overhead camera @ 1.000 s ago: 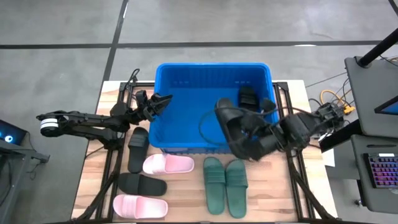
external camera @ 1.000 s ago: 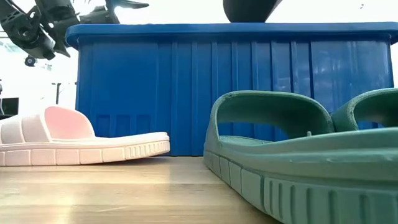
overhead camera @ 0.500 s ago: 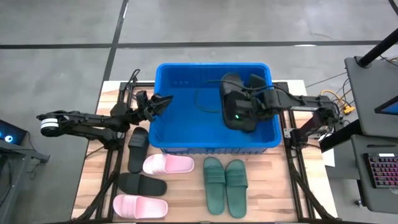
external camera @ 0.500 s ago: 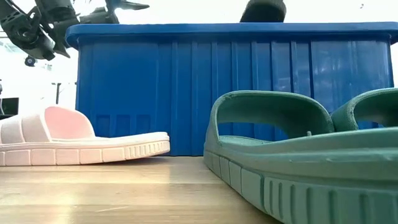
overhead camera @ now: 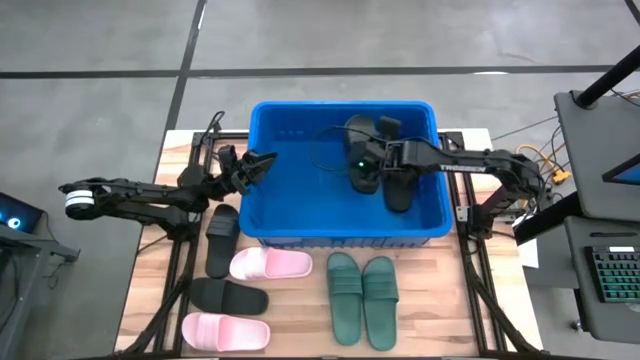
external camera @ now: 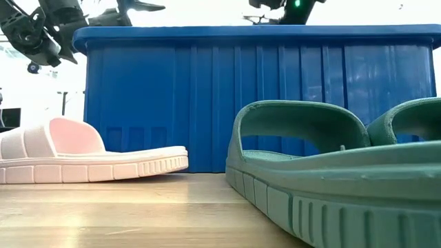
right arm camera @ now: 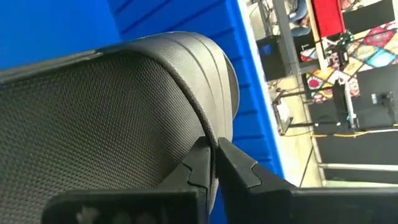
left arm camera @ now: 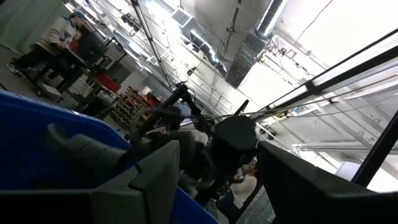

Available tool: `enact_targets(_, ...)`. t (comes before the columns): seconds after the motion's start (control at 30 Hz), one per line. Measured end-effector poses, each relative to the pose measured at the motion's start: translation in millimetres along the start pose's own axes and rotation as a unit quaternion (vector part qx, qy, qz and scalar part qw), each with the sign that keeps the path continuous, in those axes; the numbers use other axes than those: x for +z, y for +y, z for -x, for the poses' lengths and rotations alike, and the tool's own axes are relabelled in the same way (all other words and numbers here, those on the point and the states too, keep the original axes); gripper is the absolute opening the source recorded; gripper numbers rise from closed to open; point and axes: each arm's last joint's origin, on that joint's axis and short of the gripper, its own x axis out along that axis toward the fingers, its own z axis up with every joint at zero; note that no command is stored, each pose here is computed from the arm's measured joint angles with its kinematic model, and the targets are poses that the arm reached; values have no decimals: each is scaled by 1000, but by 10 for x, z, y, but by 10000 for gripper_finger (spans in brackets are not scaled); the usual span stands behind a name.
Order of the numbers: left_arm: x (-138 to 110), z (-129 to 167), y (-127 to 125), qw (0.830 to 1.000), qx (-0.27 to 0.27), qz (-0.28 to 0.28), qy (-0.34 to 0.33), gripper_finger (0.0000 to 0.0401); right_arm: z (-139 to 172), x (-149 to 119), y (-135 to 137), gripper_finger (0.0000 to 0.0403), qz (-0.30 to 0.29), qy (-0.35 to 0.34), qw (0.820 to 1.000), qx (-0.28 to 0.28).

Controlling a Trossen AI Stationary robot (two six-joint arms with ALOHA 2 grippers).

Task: Pick and place slides into bin
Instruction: Put the black slide into the blue container

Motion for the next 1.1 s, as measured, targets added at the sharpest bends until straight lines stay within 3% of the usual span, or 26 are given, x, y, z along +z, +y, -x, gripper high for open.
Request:
enact_targets(0.33,-16,12,16,1000,5,-1,4,201,-403,-347,296,8,42,42,998,0)
enact_targets(0.53,-14,12,17,1000,7,0,2,201,-595,-333,426,8,59,17,998,12)
enact_targets(0.77,-14,13,19,1000,11,12,-2,201,-780,-350,511,8,83,43,995,26)
enact_targets(0.87,-15,15,21,1000,11,12,-1,201,-849,-385,548,8,98,46,993,56)
enact_targets(1.1,-16,15,22,1000,12,12,-1,201,-864,-484,594,8,122,57,989,68)
